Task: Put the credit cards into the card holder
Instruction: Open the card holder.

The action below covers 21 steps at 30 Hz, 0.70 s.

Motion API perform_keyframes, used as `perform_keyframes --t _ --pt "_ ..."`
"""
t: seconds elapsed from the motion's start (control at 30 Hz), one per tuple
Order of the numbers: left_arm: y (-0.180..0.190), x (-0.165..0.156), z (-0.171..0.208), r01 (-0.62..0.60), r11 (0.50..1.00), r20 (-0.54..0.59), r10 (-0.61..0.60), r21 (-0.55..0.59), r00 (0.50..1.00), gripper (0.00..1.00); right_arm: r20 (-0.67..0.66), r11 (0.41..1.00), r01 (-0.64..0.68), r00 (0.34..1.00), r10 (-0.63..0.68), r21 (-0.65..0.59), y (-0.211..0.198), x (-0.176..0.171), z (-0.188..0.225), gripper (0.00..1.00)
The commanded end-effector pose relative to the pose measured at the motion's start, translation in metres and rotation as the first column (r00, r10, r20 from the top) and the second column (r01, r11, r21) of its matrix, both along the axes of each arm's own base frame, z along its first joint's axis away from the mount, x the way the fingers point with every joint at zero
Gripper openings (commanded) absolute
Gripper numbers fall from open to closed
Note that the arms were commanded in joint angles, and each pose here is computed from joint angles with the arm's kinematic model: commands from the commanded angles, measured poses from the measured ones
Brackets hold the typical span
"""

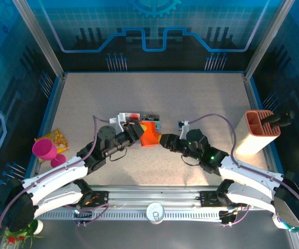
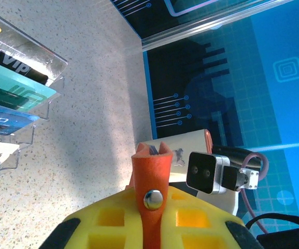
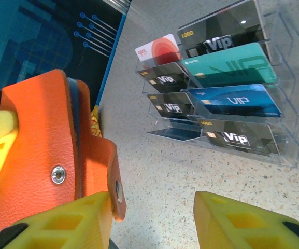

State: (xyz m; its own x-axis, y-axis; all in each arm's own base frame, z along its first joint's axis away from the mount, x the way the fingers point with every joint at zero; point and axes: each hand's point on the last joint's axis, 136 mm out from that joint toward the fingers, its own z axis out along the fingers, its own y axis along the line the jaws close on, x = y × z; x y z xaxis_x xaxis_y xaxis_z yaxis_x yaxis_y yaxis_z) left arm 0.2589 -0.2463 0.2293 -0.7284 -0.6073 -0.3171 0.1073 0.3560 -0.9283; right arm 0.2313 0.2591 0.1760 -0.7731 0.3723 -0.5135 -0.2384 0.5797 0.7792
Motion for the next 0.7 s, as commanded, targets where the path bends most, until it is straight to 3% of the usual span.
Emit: perform_keyframes --t 0.0,0.67 --pt "-0.005 -0.001 0.011 0.013 0.998 0.022 -0.011 -0.068 1.0 0.03 0.029 0.997 0.034 0.999 -0.036 0.075 -0.004 0.006 0.015 0.45" --pt "-0.013 0.01 0.028 -0.007 0.967 0.023 0.013 -0.253 1.0 0.03 0.024 0.958 0.019 0.999 -0.027 0.287 -0.002 0.009 0.033 0.44"
